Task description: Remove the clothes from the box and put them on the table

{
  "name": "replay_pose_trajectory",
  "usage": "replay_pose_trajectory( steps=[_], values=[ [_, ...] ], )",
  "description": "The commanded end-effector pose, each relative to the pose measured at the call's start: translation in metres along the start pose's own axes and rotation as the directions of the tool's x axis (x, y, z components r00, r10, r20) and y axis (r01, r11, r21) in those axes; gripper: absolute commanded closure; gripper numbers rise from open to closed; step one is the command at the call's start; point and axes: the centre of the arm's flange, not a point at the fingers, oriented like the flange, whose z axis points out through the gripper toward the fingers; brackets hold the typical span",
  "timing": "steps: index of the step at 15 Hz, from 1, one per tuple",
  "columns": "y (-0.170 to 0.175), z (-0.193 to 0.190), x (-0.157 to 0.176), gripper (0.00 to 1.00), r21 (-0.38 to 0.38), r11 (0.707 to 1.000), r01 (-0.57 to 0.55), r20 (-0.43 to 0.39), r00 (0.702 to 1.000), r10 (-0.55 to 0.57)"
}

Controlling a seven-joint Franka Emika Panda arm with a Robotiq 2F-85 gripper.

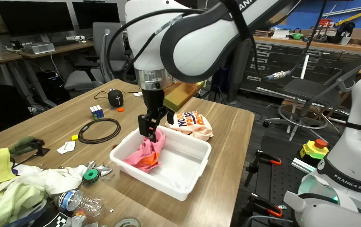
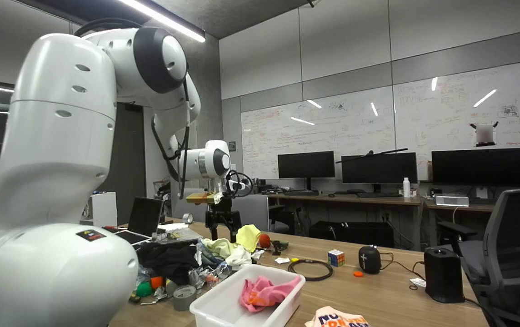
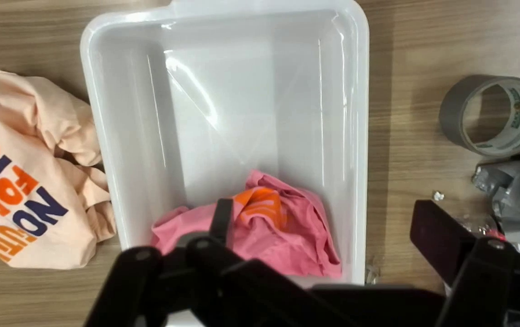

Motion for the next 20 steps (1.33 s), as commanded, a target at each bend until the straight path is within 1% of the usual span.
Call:
replay_pose_trajectory(
  steps=[1,6,9,12,15,18,20],
  values=[
    [-0.011,0.026,0.009,0.0,-0.042,0.999,0.013,0.029,1.0,-0.012],
    [-0.012,0.066,0.011,0.0,-0.069,0.998,0.007,0.065,0.998,-0.003],
    [-0.01,0.083,0.018,0.0,-0.073,0.997,-0.008,0.049,0.999,0.012],
    [-0.013,0.093,0.031,0.0,-0.067,0.997,-0.034,-0.004,0.999,0.034],
    [-0.016,0.1,0.048,0.0,-0.076,0.995,-0.065,-0.081,0.995,0.058],
    [-0.018,0.109,0.062,0.0,-0.115,0.988,-0.106,-0.145,0.985,0.089],
    [-0.018,0.118,0.067,0.0,-0.154,0.979,-0.137,-0.173,0.979,0.11]
  ],
)
